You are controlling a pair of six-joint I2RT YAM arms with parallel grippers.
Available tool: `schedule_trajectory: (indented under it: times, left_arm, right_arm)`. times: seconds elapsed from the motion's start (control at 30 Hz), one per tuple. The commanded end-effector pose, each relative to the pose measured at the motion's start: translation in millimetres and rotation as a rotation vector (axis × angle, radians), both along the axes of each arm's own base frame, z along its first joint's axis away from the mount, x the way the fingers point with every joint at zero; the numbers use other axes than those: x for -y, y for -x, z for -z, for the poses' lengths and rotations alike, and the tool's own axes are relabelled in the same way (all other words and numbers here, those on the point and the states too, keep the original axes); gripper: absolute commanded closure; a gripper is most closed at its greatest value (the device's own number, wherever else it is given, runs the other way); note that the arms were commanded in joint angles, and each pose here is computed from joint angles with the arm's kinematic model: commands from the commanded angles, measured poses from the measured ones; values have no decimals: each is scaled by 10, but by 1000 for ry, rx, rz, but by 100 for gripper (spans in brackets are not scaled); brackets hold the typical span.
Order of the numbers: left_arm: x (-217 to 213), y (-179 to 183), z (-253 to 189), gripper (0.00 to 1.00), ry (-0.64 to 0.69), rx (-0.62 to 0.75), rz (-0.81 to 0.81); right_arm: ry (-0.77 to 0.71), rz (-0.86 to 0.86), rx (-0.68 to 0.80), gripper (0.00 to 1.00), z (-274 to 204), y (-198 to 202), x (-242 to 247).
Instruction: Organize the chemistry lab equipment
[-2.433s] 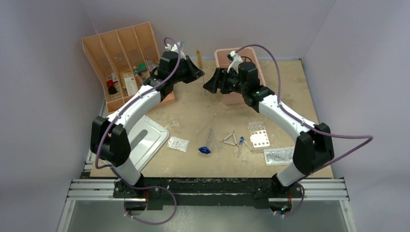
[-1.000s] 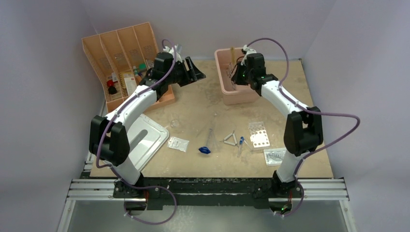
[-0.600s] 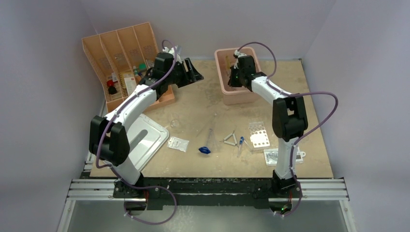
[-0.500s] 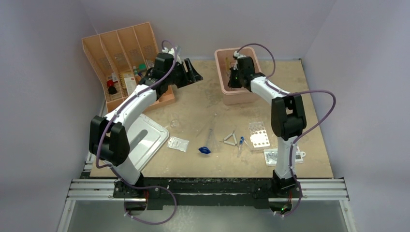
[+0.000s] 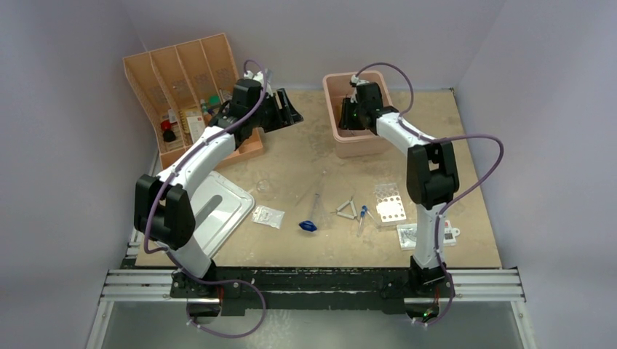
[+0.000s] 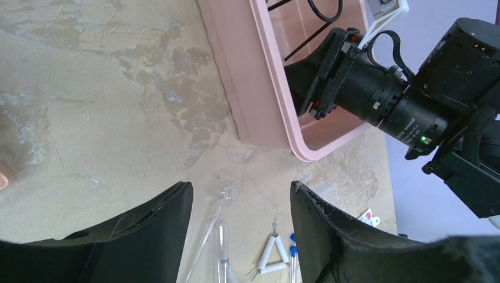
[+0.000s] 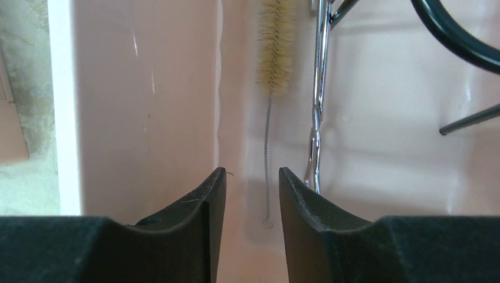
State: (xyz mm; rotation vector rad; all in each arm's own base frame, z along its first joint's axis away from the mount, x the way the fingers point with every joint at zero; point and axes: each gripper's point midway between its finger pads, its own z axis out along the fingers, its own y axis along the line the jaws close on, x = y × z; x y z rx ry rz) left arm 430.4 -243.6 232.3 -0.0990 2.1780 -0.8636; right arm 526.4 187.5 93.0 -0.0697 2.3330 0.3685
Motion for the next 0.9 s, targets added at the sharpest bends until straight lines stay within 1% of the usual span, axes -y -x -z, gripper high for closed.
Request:
schedule_trajectory:
  times: [0.0,0.2,0.3,0.37,0.47,0.53,0.63,0.67,0.73,0.8,0.87]
  left_arm:
    - [-12,-94,-375,39,10,112,1]
    - [-35,-90,-288,39,-9,96,-4]
    - [-46,-47,-198,39,-26,77,0]
    - [-56,5,-106,39,-50,58,3]
    - [-66,108,33,39,-94,36,4]
    - [-76,178,156,39,-129,16,5]
    - [-162,279,365,39,-190,-29,-18]
    - [-200,305,413,39,-203,-41,-31]
    - [-264,344,438,40,-218,-45,-50]
    - [-325,371,408,40,-227,-35,-75]
    - [-402,385,337,40,-234,-18,-113]
  right_arm:
    - [-32,13,107,59,-700,-11,5]
    - [-99,25,171,58,-1228,154,6]
    - [-122,40,193,57,-1409,261,37]
    - [-130,48,200,55,-1487,352,68]
    - [-180,25,166,50,-1477,584,21]
    - [-218,16,137,53,-1467,731,-27]
    - [-245,85,52,52,-1397,939,-129]
    - [-246,104,25,51,-1363,1009,-188]
    - [-194,153,-15,48,-1246,1181,-312]
    - [-163,194,-45,44,-1128,1322,-416]
    - [-151,228,-96,43,-980,1453,-472]
